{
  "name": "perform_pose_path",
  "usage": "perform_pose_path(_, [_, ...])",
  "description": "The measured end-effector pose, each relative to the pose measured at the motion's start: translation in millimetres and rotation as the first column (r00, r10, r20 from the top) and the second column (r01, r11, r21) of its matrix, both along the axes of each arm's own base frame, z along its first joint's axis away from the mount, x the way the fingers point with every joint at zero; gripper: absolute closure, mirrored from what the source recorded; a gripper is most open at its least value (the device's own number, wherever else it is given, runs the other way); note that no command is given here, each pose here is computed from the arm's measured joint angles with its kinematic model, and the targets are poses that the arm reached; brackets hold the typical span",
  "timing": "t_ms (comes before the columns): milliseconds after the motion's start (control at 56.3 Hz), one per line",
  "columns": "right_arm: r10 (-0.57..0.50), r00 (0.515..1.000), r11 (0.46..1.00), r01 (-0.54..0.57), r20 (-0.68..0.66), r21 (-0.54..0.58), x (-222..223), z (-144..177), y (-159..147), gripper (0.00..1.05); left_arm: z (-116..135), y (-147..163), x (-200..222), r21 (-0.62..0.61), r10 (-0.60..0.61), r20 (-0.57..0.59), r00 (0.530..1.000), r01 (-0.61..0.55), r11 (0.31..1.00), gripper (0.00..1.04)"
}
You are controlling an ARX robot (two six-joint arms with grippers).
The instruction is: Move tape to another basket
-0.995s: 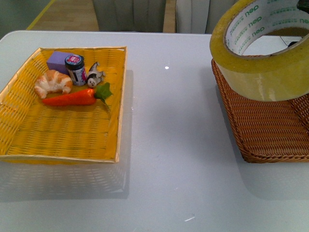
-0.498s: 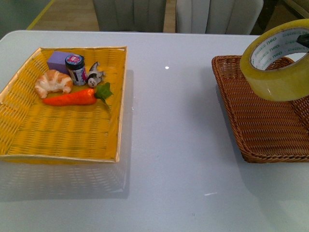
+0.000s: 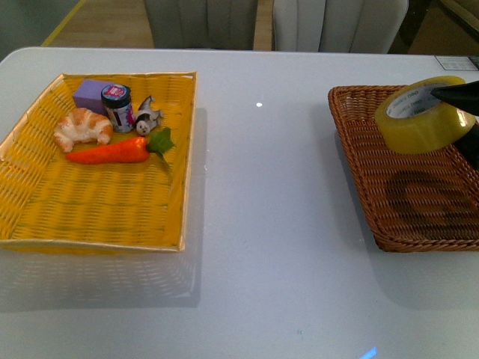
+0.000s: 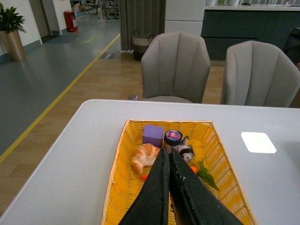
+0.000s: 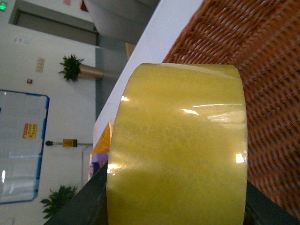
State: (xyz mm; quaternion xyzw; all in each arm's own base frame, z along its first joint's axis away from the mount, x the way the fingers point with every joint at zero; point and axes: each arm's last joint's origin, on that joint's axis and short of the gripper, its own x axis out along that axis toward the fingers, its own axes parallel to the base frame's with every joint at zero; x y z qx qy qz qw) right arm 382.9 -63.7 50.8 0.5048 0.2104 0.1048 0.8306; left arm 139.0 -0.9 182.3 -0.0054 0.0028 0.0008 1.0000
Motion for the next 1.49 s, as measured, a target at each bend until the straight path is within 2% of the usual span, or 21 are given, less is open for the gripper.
perform_pose_path(195, [-0.031,0.999,1.000,0.031,-0.041,0.001,28.0,-25.4,-2.7,0.59,-5.7,0.3,-10.3,0.000,-0.006,0.002,1.000,0.006,1.000,1.03])
perform_pose_path(498, [-0.046,0.994,0.999,0.044,-0.101,-0.020,32.4,-41.4,-2.3,0.58,-11.0,0.4,-18.6,0.000,-0.006,0.021,1.000,0.006,1.000,1.03])
perform_pose_path(729, [-0.061,0.991,0.998,0.060,-0.115,-0.019,14.9,-39.2,-9.3,0.22,-11.0,0.4,-23.8,0.000,-0.006,0.019,1.000,0.006,1.000,1.03])
perform_pose_path(817, [-0.066,0.993,0.998,0.065,-0.094,-0.015,3.1,-26.5,-16.5,0.08,-10.9,0.4,-25.9,0.000,-0.006,0.021,1.000,0.006,1.000,1.03])
perform_pose_path(1120, [-0.038,0.996,0.999,0.041,0.081,-0.032,-45.0,46.5,-30.0,0.09,-11.6,0.4,-30.7,0.000,-0.006,0.019,1.000,0.006,1.000,1.03])
perform_pose_path(1191, [-0.046,0.996,0.998,0.049,0.071,-0.045,-53.8,52.3,-31.6,0.09,-15.8,0.4,-36.7,0.000,-0.006,-0.014,1.000,0.006,1.000,1.03])
perform_pose_path(1315, [-0.081,0.996,0.995,0.083,0.040,-0.050,-66.1,55.6,-36.0,0.09,-15.1,0.5,-41.0,0.000,-0.005,0.005,1.000,0.005,1.000,1.03])
perform_pose_path(1493, [-0.079,0.986,0.995,0.088,0.149,-0.055,-90.4,94.3,-34.1,0.09,-15.3,0.6,-41.2,0.000,-0.005,0.004,1.000,0.005,1.000,1.03])
